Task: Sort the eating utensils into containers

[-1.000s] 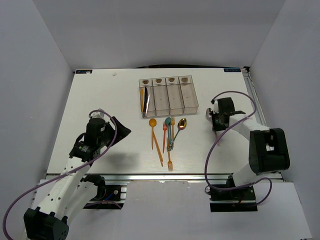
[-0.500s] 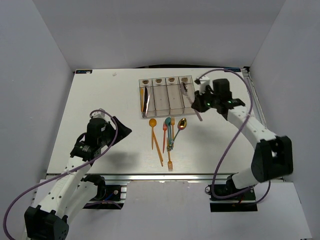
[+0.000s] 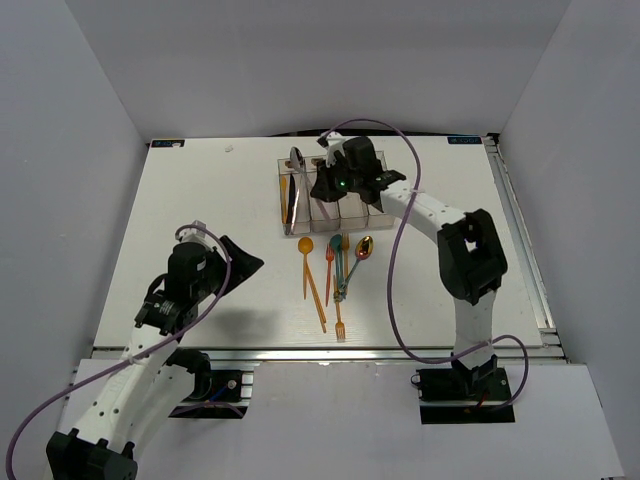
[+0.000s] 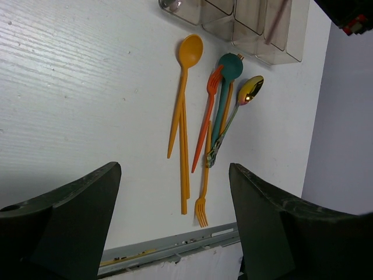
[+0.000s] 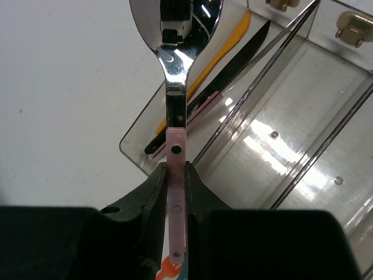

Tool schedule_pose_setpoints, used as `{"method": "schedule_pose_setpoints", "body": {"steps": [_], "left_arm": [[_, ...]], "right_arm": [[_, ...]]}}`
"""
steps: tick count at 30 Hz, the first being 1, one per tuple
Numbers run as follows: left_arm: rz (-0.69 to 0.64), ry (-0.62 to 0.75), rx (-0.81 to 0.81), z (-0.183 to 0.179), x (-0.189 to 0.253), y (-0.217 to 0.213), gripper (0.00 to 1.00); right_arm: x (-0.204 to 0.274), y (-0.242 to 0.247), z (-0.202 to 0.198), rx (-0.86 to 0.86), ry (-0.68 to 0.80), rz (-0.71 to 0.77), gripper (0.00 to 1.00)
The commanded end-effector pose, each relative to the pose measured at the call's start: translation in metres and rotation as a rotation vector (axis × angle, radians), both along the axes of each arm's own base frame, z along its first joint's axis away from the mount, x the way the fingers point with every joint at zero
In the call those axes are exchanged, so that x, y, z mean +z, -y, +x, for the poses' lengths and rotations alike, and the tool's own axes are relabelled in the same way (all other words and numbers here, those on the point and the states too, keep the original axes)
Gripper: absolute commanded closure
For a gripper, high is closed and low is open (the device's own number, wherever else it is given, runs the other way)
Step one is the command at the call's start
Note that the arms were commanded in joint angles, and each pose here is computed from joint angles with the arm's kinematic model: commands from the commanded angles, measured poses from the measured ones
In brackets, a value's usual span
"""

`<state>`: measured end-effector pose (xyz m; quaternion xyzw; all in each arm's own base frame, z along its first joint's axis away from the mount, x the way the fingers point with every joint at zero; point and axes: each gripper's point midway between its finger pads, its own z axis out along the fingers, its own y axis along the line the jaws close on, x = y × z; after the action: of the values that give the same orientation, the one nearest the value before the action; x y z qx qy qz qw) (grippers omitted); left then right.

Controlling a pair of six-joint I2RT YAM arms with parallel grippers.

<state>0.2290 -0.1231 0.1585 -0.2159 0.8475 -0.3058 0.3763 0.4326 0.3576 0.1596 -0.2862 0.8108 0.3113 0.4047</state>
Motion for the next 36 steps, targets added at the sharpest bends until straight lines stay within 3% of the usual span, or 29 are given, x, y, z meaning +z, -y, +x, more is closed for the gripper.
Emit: {"method": "schedule_pose_setpoints", "body": {"steps": [1, 11, 23, 31, 34, 36], "left_arm": [[-0.017, -0.007, 0.012, -0.005, 0.001, -0.001, 0.14], [-0.005, -0.033, 0.012, -0.005, -0.002, -0.002, 0.14], [0.017, -0.042, -0.033, -0.002, -0.002, 0.003, 0.15], [0.007, -0.036, -0.091, 0.004, 0.002, 0.013, 0.20], [-0.025, -0.023, -0.135, 0.006, 0.005, 0.023, 0.28], [-0.046, -0.029, -0.168, 0.008, 0.003, 0.030, 0.34]], "right_arm": [[0.034, -0.010, 0.040, -0.098, 0.131, 0.084, 1.00], [0.010, -0.005, 0.064, -0.144, 0.207, 0.009, 0.99], [-0.003, 0.010, 0.061, -0.148, 0.217, -0.054, 0.68], [0.034, 0.020, 0.058, -0.160, 0.209, -0.006, 0.61], [0.063, 0.019, 0.043, -0.050, 0.233, 0.036, 0.59], [0.079, 0.018, 0.013, 0.181, 0.248, 0.058, 0.56]]}}
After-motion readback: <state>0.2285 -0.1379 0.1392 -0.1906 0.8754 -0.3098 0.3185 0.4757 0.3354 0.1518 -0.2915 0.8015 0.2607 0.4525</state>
